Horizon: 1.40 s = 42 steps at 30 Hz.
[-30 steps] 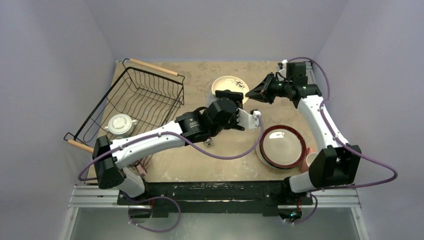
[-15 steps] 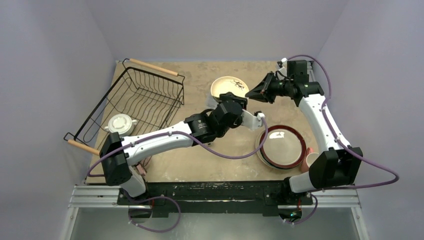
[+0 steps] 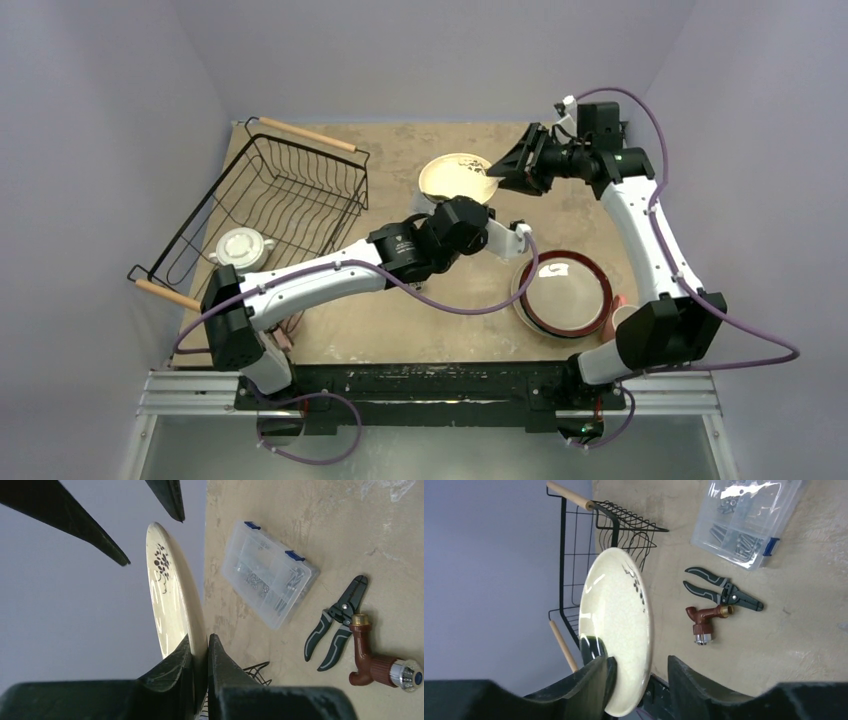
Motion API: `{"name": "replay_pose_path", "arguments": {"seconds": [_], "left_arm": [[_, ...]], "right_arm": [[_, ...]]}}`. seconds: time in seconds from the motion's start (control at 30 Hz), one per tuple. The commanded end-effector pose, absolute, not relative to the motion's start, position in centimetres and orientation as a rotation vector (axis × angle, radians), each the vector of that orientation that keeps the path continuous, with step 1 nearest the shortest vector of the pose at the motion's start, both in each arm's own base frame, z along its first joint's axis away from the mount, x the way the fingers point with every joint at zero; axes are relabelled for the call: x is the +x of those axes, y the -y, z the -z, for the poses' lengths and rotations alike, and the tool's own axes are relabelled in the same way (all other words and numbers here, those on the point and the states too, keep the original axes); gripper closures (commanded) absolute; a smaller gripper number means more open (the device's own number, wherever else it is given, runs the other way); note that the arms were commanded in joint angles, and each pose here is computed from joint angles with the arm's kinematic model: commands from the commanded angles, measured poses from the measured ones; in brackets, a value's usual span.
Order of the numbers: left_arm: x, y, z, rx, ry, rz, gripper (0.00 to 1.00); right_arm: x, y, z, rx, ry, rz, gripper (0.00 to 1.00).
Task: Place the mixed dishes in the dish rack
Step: Insert the plate into the dish rack.
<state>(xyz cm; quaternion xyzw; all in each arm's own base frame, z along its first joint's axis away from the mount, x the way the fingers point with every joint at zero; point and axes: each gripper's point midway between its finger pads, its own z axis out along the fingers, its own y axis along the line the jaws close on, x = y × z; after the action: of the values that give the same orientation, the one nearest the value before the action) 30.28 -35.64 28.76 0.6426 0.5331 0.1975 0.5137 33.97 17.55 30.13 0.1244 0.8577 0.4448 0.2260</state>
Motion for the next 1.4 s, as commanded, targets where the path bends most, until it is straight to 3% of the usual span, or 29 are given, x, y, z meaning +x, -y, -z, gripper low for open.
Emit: {"name": "replay_pose_path", "arguments": {"seconds": [0.0, 0.07, 0.17, 0.43, 0.63, 0.83, 0.9, 1.37], "left_arm": [[28.9, 34.9, -32.2, 1.457, -1.337, -0.311, 1.0], [28.2, 34.6, -32.6, 1.442, -1.37, -0.239, 1.0], [27.6, 33.8, -33.5, 1.394, -1.447, -0.118, 1.0], [27.7, 29.1, -39.5, 1.12, -1.61, 0.241, 1.0], [27.3, 21.6, -45.1, 0.819, -1.571, 0.539, 1.0], [28.7, 12.9, -46.4, 0.596, -1.589, 0.553, 1.0], [29.9, 10.6, -46.3, 0.534, -1.584, 0.5, 1.0], [42.6, -1.8, -35.1, 0.276, -1.864, 0.263, 1.0]], "right_arm": [[34.9, -17.3, -33.4, 0.218, -2.286, -1.161, 0.44], [35.6, -17.1, -35.0, 0.191, -2.245, -1.132, 0.32], [36.8, -16.3, -38.2, 0.163, -2.165, -1.049, 0.24], [39.1, -11.8, -43.6, 0.235, -1.995, -0.859, 0.21], [39.2, -12.3, -41.2, 0.277, -2.041, -0.955, 0.21], [39.0, -12.9, -39.4, 0.267, -2.111, -1.003, 0.21], [38.9, -13.4, -39.2, 0.25, -2.13, -1.037, 0.16], [35.2, -16.6, -36.5, 0.07, -2.26, -1.035, 0.15]]}}
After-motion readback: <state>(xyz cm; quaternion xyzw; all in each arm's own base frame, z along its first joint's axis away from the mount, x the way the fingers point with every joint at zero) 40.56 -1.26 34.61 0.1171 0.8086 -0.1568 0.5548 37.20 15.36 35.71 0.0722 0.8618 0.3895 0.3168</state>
